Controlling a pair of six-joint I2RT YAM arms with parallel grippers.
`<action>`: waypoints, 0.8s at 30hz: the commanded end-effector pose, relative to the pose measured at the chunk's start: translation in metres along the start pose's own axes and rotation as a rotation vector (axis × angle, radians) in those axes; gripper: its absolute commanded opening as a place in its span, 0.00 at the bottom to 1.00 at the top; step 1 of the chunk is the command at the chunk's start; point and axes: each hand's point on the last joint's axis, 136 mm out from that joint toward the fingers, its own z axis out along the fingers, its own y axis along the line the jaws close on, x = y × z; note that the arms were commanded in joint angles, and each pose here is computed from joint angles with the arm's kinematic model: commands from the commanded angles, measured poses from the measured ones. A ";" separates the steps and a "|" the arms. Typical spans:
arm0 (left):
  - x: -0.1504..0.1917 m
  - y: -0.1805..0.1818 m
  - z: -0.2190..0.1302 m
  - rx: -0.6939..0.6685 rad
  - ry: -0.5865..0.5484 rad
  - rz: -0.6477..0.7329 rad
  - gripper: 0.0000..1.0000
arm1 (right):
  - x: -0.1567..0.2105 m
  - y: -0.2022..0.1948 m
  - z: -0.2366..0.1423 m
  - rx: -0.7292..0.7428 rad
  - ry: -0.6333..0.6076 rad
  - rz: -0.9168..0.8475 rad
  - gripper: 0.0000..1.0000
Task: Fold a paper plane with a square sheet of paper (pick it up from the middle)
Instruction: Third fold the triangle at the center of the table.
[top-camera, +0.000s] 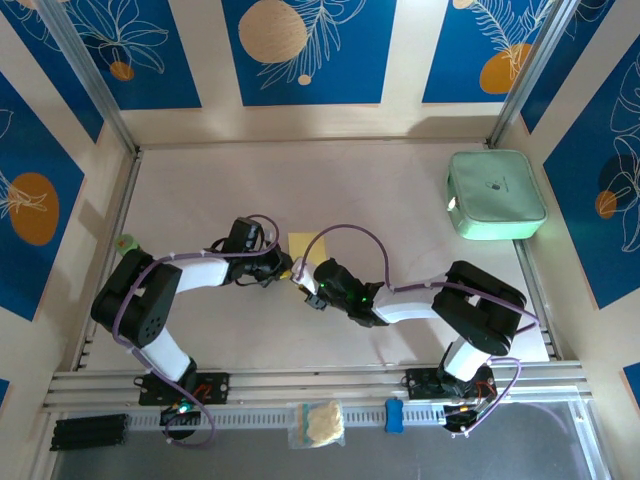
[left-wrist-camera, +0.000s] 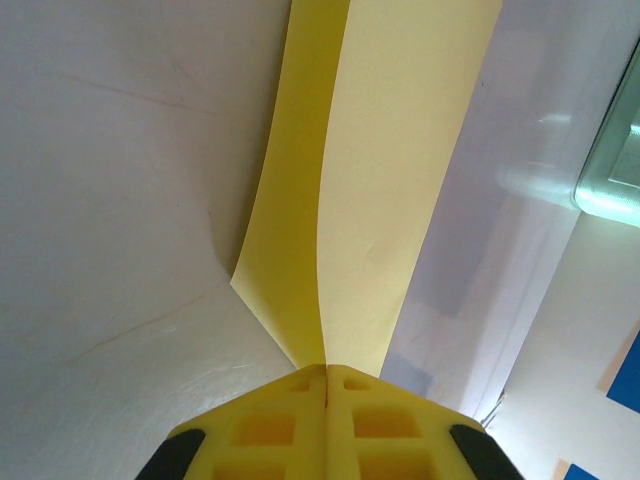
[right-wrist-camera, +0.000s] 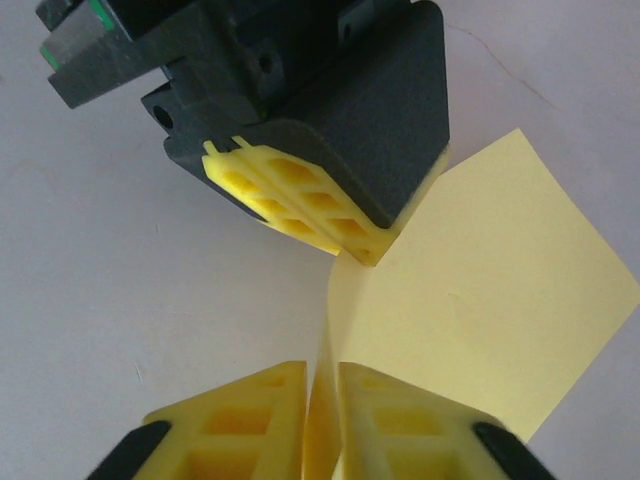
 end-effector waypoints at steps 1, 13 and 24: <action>-0.004 0.000 -0.010 -0.011 -0.022 0.005 0.15 | -0.004 0.008 -0.005 -0.040 -0.012 0.016 0.11; -0.029 -0.016 -0.042 -0.040 -0.100 0.150 0.33 | -0.003 0.028 -0.016 -0.252 0.006 0.321 0.06; -0.029 -0.026 -0.011 -0.039 -0.019 0.202 0.29 | 0.001 0.034 -0.012 -0.322 0.044 0.515 0.04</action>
